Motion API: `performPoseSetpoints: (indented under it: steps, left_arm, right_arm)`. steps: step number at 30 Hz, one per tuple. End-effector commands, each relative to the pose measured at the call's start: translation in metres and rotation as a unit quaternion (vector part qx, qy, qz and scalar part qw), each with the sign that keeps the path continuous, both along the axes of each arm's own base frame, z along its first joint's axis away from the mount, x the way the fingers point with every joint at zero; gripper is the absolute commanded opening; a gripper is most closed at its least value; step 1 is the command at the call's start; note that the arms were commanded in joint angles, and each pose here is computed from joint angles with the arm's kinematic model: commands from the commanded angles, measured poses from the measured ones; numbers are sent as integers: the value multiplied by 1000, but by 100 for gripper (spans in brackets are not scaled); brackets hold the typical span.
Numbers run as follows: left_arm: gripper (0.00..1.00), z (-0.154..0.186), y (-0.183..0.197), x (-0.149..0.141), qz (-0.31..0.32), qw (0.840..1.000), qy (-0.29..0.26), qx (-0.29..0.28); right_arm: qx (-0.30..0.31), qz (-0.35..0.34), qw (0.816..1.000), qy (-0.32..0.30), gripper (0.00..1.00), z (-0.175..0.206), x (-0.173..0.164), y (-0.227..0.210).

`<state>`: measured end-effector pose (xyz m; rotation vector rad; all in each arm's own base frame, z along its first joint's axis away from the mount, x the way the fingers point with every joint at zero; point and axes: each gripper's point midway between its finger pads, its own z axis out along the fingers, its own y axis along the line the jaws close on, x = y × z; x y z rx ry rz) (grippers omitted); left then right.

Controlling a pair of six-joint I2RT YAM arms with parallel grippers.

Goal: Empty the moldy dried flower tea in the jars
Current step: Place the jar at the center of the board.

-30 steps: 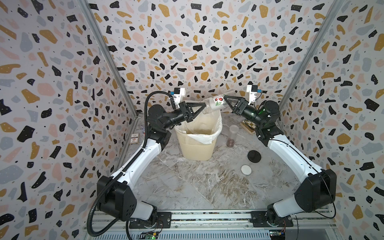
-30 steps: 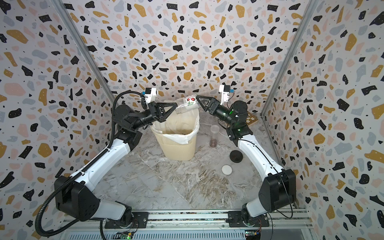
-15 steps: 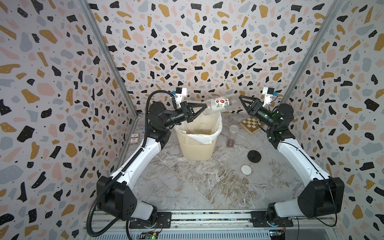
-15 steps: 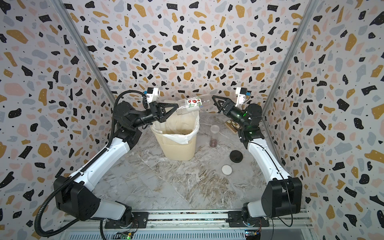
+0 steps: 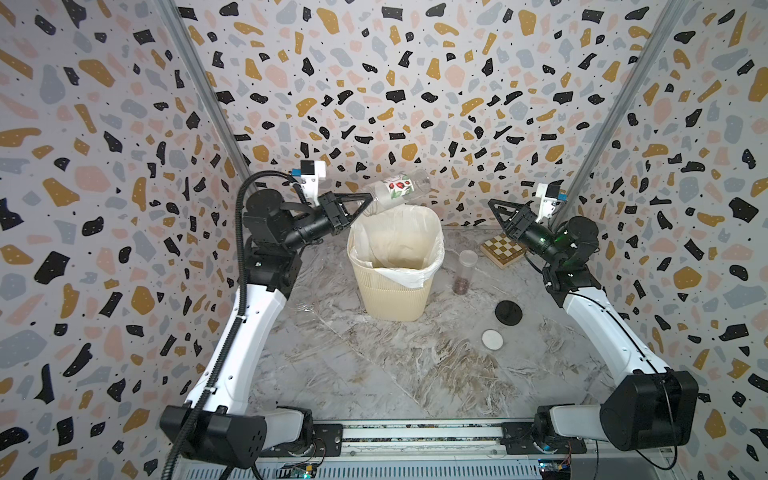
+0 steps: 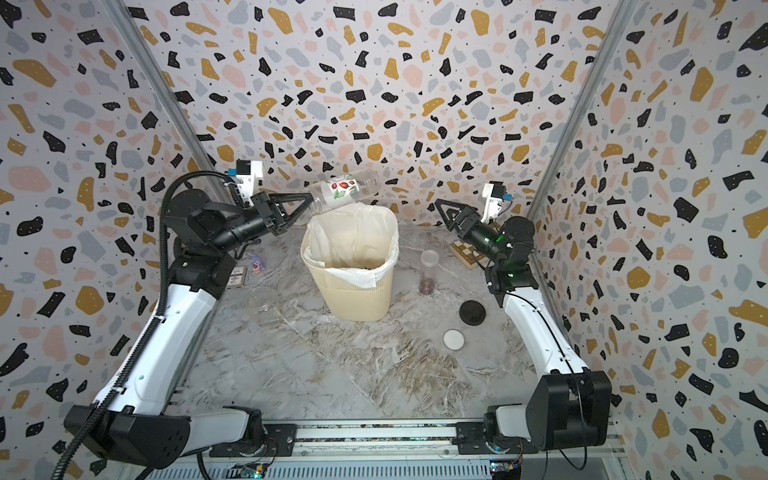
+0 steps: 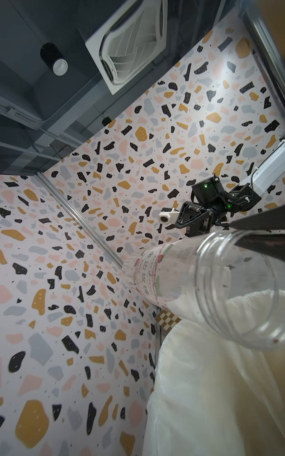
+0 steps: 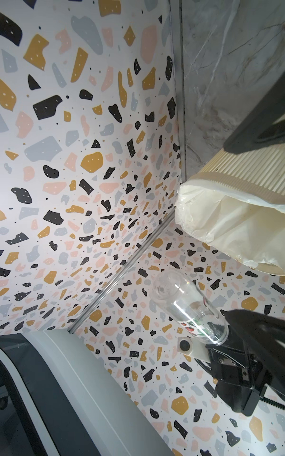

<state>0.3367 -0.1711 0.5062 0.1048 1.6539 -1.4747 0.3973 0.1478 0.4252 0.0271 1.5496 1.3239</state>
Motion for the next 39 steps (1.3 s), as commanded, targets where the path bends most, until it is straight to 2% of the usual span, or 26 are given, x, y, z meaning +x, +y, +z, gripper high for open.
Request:
performPoseSetpoints:
  steps: [1,8,14,21,27,31,33,37,39]
  left_arm:
    - [0,9,33,-5,61,997,-13,43]
    - [0,-19,96,4,203,970,44,128]
    - [0,-61,134,3,286,931,116,195]
    - [0,-110,131,-14,263,921,191,216]
    - [0,-172,139,-38,261,888,277,257]
    - [0,-207,145,-38,257,867,320,281]
    - [0,-219,141,-35,238,865,341,282]
    - [0,-249,127,-41,208,837,381,334]
    - [0,-259,119,-42,188,831,392,348]
  right_arm:
    - [-11,-2,1000,-24,100,12,-14,-5]
    - [-22,-5,1000,-6,100,-5,-17,-8]
    - [-37,-8,999,14,100,-22,-19,-13]
    - [-41,-10,999,35,100,-41,-19,-15]
    - [-55,-12,997,53,100,-56,-25,-18]
    - [-68,-17,996,56,100,-61,-31,-20]
    - [-75,-22,995,55,100,-61,-33,-21]
    - [-83,-29,994,57,100,-62,-37,-23]
    - [-83,-29,994,58,100,-65,-38,-23]
